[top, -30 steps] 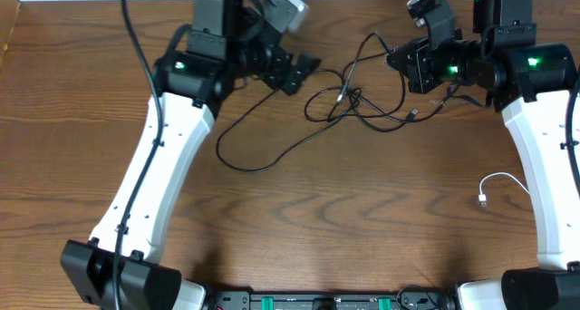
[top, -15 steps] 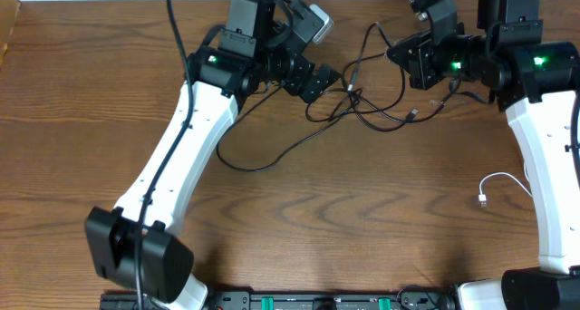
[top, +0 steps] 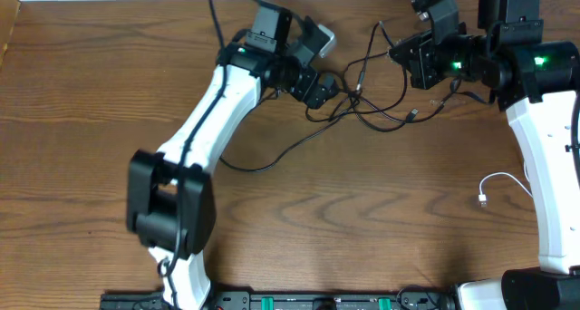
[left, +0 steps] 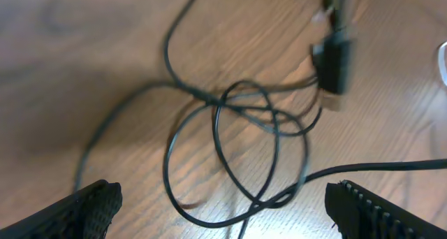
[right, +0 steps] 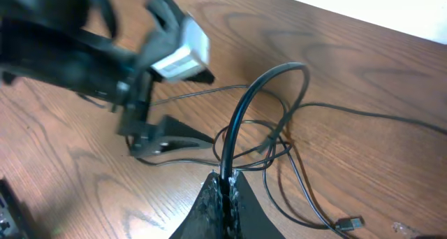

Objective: Untangle cables

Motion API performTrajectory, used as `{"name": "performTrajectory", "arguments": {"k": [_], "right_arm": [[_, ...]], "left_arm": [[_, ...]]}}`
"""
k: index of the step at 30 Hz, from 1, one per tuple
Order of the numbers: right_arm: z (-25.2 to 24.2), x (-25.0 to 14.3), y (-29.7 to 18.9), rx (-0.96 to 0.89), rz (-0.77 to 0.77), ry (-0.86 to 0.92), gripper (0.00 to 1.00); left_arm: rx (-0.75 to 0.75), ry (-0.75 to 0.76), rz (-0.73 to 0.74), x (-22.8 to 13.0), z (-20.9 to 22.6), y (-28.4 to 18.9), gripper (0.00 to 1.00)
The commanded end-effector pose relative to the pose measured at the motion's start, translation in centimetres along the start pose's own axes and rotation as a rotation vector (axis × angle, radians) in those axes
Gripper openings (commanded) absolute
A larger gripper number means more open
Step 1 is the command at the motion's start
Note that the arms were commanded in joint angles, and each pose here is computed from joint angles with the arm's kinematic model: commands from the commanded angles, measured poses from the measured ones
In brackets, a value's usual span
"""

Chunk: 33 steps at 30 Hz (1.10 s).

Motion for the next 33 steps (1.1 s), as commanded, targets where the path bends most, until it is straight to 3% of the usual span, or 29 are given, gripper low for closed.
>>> {"name": "performTrajectory", "arguments": {"k": [1, 33], "right_arm": [[-0.3, 0.5, -1.2, -0.021, -0.032, 0.007, 0.01], [-0.4, 0.3, -1.4, 0.002, -0.028, 0.021, 0.01]], "left_arm": [[0.0, -0.012, 0.037, -1.0, 0.7, 1.4, 0.98], [-0.074, -0.016, 0.091, -2.1, -0.4, 5.3, 0.98]]}}
Point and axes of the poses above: each gripper's point midway between its finger pads, its own y axis out along the fingers, its own z axis along the line the jaws close on, x = y × z, the point moved 9 cm from there along -y, back along the fingers, and after that the axes turned 2 degrees about -y, right-handed, at the moved point
